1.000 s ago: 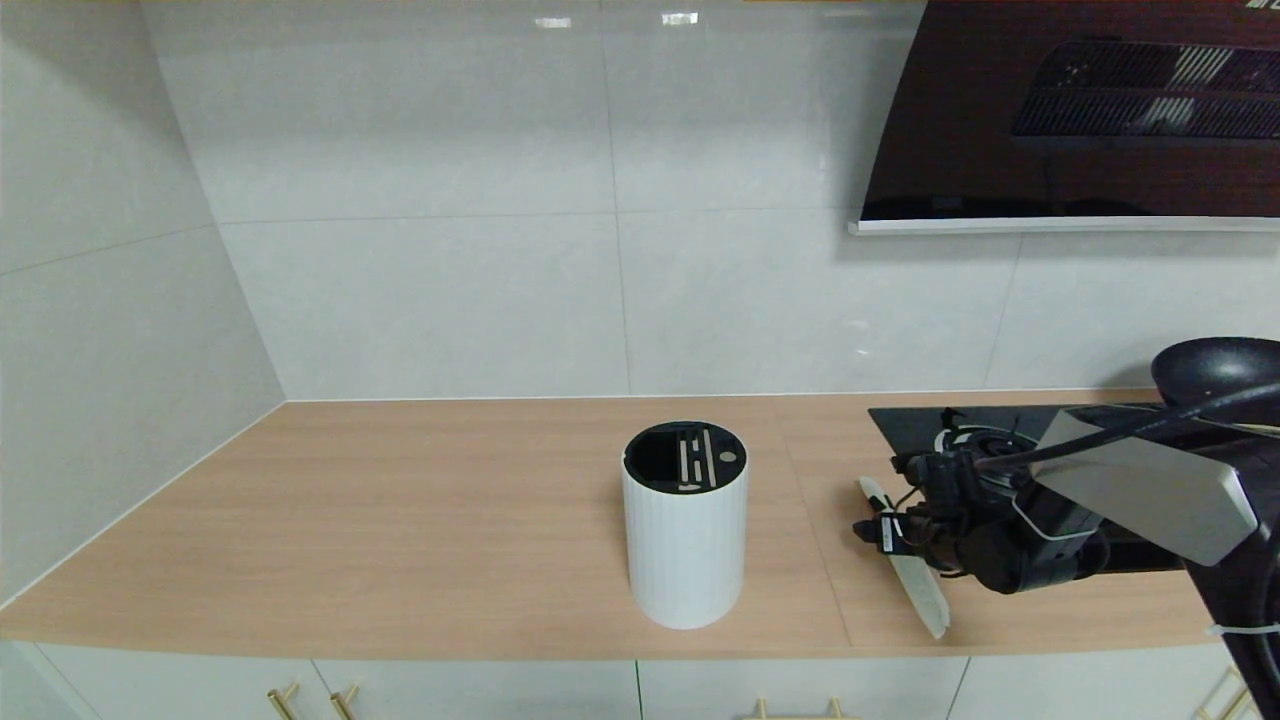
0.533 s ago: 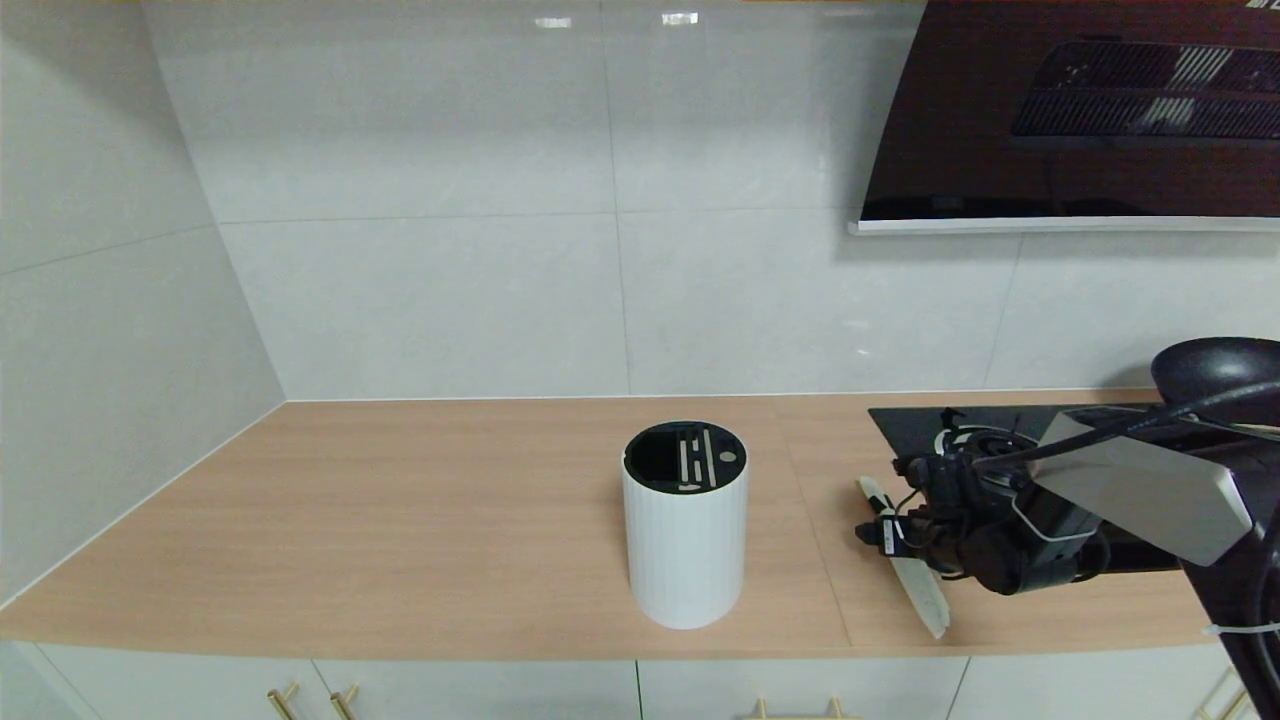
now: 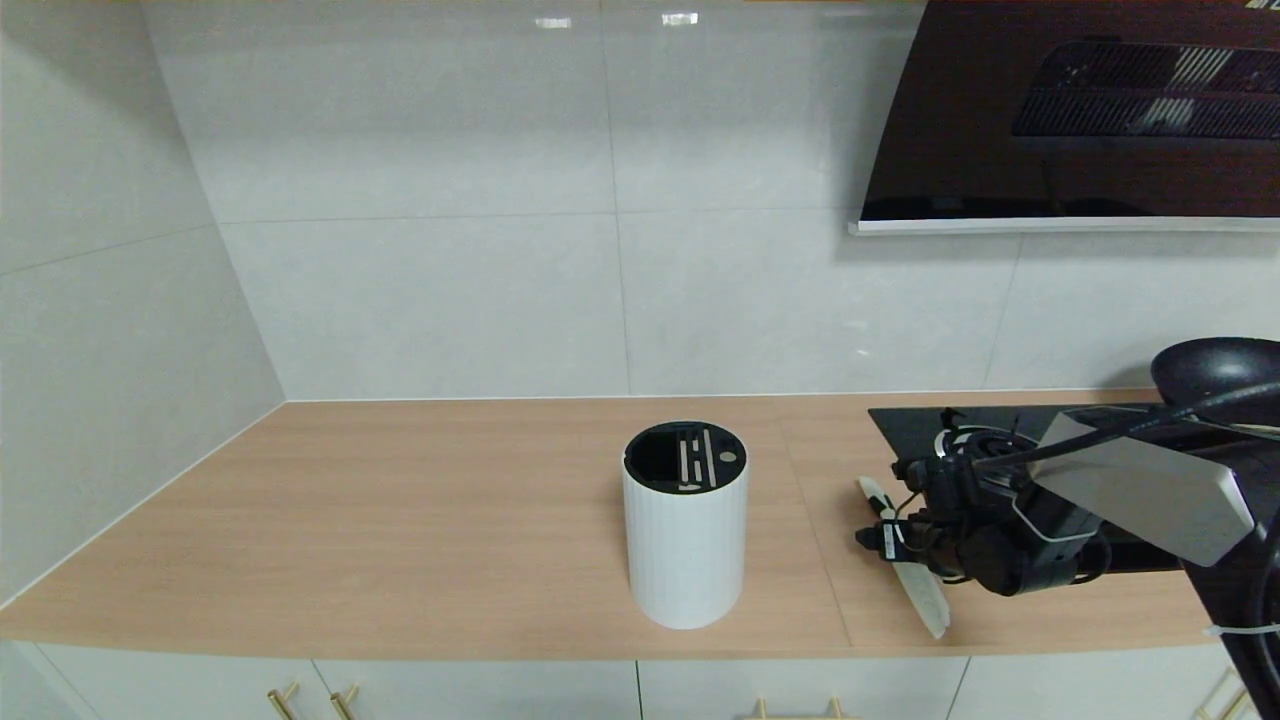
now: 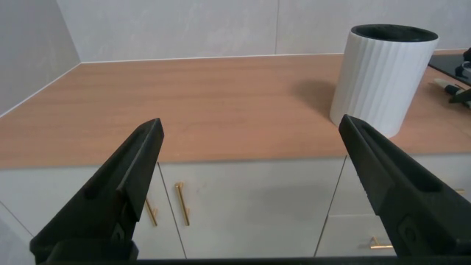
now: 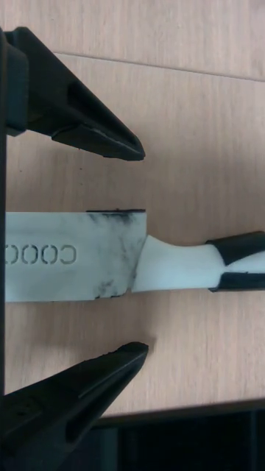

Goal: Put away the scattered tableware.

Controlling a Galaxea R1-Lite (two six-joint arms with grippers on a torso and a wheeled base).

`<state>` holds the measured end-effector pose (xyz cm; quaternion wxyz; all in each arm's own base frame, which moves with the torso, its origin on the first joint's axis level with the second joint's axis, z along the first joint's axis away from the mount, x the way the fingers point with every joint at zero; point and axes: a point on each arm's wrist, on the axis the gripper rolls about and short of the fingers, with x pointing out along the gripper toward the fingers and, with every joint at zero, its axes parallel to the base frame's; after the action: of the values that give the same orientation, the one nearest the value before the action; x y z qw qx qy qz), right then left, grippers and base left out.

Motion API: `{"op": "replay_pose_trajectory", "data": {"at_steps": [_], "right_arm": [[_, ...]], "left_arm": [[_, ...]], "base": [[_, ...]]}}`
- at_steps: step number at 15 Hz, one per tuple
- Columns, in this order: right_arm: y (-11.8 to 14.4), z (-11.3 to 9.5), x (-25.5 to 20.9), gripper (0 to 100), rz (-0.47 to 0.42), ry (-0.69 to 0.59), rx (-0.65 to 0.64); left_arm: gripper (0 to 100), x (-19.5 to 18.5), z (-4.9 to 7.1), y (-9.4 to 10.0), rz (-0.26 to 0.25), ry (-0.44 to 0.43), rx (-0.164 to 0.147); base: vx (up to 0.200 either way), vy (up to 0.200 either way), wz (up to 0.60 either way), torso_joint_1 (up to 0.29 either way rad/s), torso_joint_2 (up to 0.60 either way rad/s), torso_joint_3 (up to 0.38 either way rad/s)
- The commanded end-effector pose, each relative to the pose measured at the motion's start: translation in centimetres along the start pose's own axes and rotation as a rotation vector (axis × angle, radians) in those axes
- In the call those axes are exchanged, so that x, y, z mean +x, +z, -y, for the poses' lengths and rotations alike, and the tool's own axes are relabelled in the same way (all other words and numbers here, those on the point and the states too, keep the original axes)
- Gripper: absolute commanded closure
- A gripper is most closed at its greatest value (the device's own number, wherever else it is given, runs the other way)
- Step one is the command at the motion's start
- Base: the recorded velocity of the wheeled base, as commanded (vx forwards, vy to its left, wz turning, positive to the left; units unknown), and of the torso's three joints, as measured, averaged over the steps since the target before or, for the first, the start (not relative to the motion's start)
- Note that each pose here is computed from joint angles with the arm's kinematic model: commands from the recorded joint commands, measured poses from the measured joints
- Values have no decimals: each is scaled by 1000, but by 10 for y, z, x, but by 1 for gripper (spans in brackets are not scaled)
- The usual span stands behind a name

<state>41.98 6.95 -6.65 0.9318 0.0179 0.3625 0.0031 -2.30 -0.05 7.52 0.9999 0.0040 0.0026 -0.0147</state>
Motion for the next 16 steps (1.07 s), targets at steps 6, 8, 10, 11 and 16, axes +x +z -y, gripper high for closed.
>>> {"op": "replay_pose_trajectory", "data": {"at_steps": [6, 8, 10, 11, 16], "right_arm": [[0, 0, -5, 100, -54, -4, -5], [0, 0, -5, 100, -54, -4, -5], [0, 0, -5, 100, -54, -4, -5], [0, 0, -5, 100, -50, -5, -6], [35, -4, -61, 100, 45, 12, 6]], "left_arm": [[0, 0, 0, 0, -1, 0, 1], [0, 0, 0, 0, -1, 0, 1], [0, 0, 0, 0, 1, 0, 0], [0, 0, 0, 0, 1, 0, 0], [0, 0, 0, 0, -1, 0, 1]], "base": [[0, 0, 0, 0, 0, 0], [0, 0, 0, 0, 0, 0], [0, 0, 0, 0, 0, 0], [0, 0, 0, 0, 0, 0], [0, 0, 0, 0, 0, 0]]}}
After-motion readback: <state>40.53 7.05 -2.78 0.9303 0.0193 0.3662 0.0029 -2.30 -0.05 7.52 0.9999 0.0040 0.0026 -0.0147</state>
